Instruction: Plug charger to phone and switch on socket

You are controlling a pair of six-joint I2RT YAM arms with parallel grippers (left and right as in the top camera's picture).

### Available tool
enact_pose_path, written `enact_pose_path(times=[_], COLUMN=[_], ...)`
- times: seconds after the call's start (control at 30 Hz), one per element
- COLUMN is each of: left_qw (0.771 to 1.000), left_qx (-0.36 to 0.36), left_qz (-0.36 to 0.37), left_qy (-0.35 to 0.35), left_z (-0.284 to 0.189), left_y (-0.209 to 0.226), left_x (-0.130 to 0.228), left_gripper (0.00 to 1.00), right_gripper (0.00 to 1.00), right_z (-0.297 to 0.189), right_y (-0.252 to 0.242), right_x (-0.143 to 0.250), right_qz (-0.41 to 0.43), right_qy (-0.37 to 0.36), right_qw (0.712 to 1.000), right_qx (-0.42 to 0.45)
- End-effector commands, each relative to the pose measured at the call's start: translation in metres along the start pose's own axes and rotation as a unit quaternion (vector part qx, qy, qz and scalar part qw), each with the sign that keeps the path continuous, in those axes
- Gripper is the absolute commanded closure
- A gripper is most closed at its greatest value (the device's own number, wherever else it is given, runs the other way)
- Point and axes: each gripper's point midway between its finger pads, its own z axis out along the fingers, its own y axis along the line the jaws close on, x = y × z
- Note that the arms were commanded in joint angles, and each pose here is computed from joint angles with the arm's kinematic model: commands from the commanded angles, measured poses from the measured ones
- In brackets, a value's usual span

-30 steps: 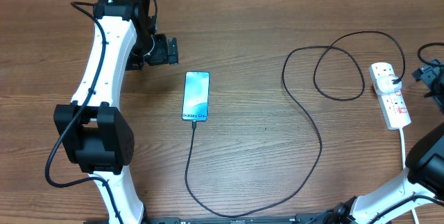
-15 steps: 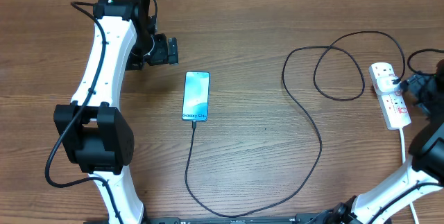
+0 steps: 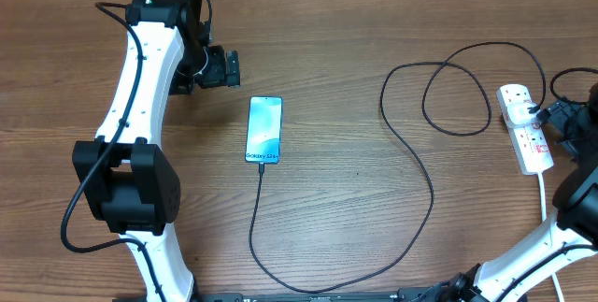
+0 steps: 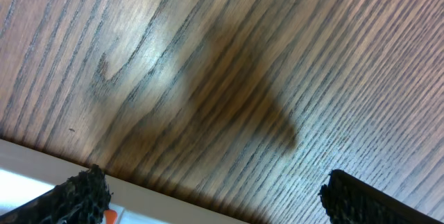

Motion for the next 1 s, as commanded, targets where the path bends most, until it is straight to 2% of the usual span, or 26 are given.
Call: enact_pose_path(times=[0.0,0.3,0.5,0.73,0.97], left_qw=[1.000,1.000,1.000,1.000,1.000], left_qx=[-0.001,-0.001,-0.001,-0.001,-0.001], left_qz=[-0.006,-0.006,-0.006,-0.006,-0.006], left_qy=[-0.011,-0.011,-0.011,-0.011,-0.011], left_z=[-0.007,-0.007,-0.007,-0.007,-0.007], left_y=[0.002,0.002,0.002,0.002,0.002], left_x=[-0.002,-0.002,-0.002,-0.002,-0.002], left_gripper=[0.00,0.00,0.00,0.00,0.00], right_gripper=[0.00,0.00,0.00,0.00,0.00], right_z=[0.002,0.000,-0.001,-0.002,0.003], right_y=[0.010,0.012,-0.002,0.005,0.000], right_x=[0.003,0.003,0.004,0.007,0.009], right_qz=[-0.006,0.008,0.034,0.022,-0.002], right_qy=[0.010,0.042,0.059,0.062,0.044], right_qw=[0.999,0.991,0.986,0.987,0.996], right_qx=[-0.030,-0.128,-0.150,-0.149,-0.073])
